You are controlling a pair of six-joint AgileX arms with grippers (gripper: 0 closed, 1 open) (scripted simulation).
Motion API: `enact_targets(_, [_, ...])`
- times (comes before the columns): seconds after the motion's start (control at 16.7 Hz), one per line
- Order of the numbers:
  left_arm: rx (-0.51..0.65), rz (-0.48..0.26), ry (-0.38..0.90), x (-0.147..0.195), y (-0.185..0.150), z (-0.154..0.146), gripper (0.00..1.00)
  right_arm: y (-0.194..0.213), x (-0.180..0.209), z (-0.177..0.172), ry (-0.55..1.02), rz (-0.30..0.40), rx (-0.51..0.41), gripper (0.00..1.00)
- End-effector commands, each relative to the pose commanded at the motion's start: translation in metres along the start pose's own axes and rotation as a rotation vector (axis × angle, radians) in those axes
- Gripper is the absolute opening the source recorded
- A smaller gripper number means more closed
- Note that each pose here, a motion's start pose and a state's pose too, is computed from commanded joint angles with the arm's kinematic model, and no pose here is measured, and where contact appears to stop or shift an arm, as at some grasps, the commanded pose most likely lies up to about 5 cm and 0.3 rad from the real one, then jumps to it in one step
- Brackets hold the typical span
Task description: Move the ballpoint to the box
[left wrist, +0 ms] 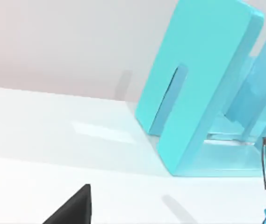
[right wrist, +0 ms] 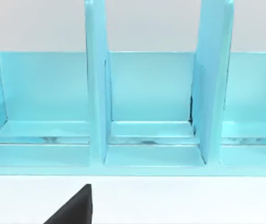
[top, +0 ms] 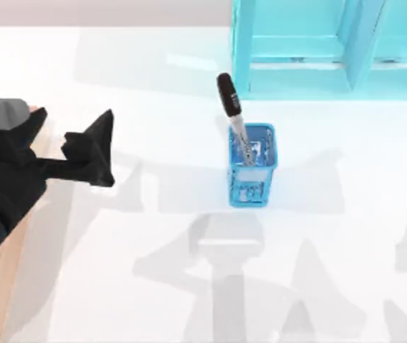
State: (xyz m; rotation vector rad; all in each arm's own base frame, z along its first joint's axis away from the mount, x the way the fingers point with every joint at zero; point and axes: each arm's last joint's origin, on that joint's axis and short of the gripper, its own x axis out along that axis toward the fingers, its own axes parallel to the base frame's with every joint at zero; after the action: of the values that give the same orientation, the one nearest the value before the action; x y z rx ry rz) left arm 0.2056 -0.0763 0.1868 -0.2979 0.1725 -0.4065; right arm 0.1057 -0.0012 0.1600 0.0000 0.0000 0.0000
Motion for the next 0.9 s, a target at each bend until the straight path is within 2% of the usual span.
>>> enact_targets(0.3, [-0.114, -0.127, 0.158, 0.061, -0.018, -0.054, 1.00, 0.000, 0.000, 0.000, 0.000, 0.000, 0.000, 1.00])
enact_targets(0.54, [-0.176, -0.205, 0.214, 0.087, -0.032, -0.091, 1.00, 0.000, 0.000, 0.000, 0.000, 0.000, 0.000, 1.00])
enact_targets(0.72, [-0.200, -0.242, 0.218, 0.095, -0.039, -0.102, 1.00, 0.000, 0.000, 0.000, 0.000, 0.000, 0.000, 1.00])
enact_targets(0.9, [-0.202, -0.246, 0.217, 0.095, -0.039, -0.103, 1.00, 0.000, 0.000, 0.000, 0.000, 0.000, 0.000, 1.00])
